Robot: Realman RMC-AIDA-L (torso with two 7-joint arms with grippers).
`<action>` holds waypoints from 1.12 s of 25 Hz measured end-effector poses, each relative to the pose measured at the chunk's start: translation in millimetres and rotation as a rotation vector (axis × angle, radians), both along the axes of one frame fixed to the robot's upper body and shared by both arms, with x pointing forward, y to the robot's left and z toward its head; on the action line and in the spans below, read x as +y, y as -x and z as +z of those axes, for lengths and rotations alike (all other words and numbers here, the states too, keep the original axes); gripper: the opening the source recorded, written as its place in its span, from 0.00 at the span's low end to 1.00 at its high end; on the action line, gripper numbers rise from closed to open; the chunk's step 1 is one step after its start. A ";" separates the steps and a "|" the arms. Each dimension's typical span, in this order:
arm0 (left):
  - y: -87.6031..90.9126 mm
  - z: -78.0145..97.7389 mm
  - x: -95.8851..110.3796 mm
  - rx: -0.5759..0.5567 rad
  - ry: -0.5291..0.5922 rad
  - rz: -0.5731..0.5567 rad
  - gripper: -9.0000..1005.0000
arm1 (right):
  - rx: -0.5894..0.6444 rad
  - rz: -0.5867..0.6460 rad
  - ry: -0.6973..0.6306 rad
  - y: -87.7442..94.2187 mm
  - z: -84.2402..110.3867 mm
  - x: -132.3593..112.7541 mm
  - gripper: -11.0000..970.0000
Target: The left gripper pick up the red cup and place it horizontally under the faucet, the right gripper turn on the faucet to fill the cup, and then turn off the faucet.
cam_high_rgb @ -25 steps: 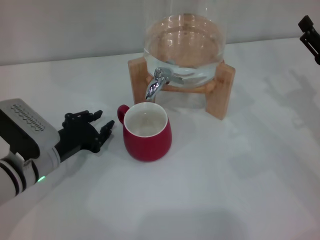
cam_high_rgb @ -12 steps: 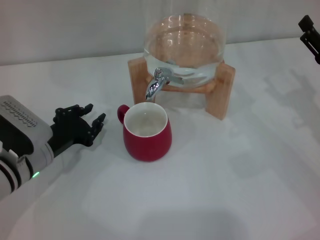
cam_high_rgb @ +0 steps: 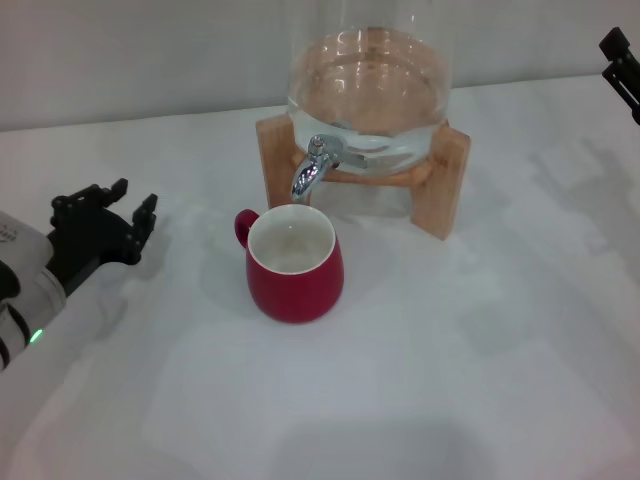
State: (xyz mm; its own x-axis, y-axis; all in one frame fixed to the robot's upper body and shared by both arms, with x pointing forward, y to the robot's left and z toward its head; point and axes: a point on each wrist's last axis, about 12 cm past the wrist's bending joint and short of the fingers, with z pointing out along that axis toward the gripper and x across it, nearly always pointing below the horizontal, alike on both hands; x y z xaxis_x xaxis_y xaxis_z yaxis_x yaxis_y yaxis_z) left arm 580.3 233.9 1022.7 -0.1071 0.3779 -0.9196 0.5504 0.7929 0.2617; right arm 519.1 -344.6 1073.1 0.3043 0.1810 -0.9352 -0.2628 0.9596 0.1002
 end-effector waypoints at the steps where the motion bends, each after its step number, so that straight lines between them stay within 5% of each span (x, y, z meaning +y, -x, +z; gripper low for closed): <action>1: -0.1 1.4 1.1 -0.008 0.006 0.007 0.38 | -0.002 0.000 0.000 -0.5 0.4 0.1 0.90; 9: -6.0 17.5 18.7 -0.097 0.132 0.131 0.38 | -0.007 0.000 -0.003 -2.2 1.7 0.7 0.90; 22: -3.3 17.3 31.5 -0.083 0.235 0.223 0.38 | -0.009 -0.007 -0.007 -0.4 1.2 -0.3 0.90; 23: 1.8 14.8 36.2 -0.081 0.248 0.244 0.57 | -0.009 -0.007 -0.007 0.1 1.1 -0.3 0.90; 28: 13.0 11.0 50.5 -0.086 0.282 0.309 0.65 | -0.010 -0.004 -0.009 1.3 0.5 0.1 0.90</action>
State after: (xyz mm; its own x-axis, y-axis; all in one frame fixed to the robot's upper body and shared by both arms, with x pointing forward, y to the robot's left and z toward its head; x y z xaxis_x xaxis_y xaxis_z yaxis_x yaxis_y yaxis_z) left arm 567.3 284.4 1033.7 -0.0937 0.0724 -0.9930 0.2615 0.9641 0.0456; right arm 517.8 -344.5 1073.5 0.3140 0.1879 -0.9306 -0.2597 0.9598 0.1061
